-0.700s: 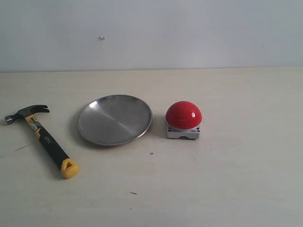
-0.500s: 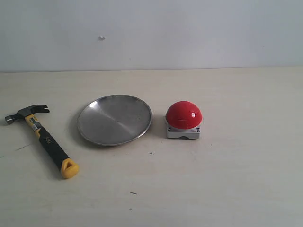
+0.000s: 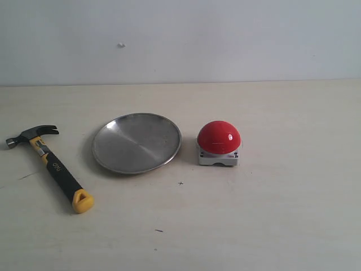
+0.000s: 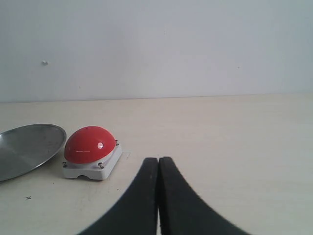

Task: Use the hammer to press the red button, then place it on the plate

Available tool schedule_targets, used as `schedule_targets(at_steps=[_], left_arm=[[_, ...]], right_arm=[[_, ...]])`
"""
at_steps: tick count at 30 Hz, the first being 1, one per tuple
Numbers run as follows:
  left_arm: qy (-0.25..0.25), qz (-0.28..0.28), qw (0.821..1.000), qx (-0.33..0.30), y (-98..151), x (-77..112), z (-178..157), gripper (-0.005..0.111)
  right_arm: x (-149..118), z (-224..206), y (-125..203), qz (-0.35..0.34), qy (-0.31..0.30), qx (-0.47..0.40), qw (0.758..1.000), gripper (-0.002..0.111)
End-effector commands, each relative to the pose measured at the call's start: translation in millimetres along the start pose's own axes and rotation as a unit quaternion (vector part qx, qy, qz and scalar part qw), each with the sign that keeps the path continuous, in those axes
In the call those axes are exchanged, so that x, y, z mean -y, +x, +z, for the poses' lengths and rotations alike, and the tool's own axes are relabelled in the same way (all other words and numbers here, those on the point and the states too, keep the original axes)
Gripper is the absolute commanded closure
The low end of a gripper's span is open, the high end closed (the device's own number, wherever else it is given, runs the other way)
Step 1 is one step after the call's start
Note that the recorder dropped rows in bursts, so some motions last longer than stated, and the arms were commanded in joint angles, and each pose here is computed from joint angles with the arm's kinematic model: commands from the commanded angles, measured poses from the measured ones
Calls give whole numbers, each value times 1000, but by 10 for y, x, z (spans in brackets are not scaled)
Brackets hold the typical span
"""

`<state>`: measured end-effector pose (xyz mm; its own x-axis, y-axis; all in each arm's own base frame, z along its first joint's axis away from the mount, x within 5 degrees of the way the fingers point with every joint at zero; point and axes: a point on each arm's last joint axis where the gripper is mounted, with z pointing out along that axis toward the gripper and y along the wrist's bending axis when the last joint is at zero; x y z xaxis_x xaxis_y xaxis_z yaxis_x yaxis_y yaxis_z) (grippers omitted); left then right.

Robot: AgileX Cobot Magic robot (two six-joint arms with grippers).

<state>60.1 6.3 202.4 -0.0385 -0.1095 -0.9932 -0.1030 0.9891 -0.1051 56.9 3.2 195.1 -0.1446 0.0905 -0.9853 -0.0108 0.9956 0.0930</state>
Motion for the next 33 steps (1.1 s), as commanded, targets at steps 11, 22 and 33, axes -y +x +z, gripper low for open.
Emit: schedule_targets(at_steps=[11,22,33], left_arm=[[0,-2,1000,2,-1,-1,-5,107],[10,-125,992,31,-55,12,-6,107],[81,-230,954,176,-362,70,-75,107]], right_arm=[[5,-3,6,-2,3,3,1000,108],[5,-3,6,-2,3,3,1000,108],[5,-3,6,-2,3,3,1000,108]])
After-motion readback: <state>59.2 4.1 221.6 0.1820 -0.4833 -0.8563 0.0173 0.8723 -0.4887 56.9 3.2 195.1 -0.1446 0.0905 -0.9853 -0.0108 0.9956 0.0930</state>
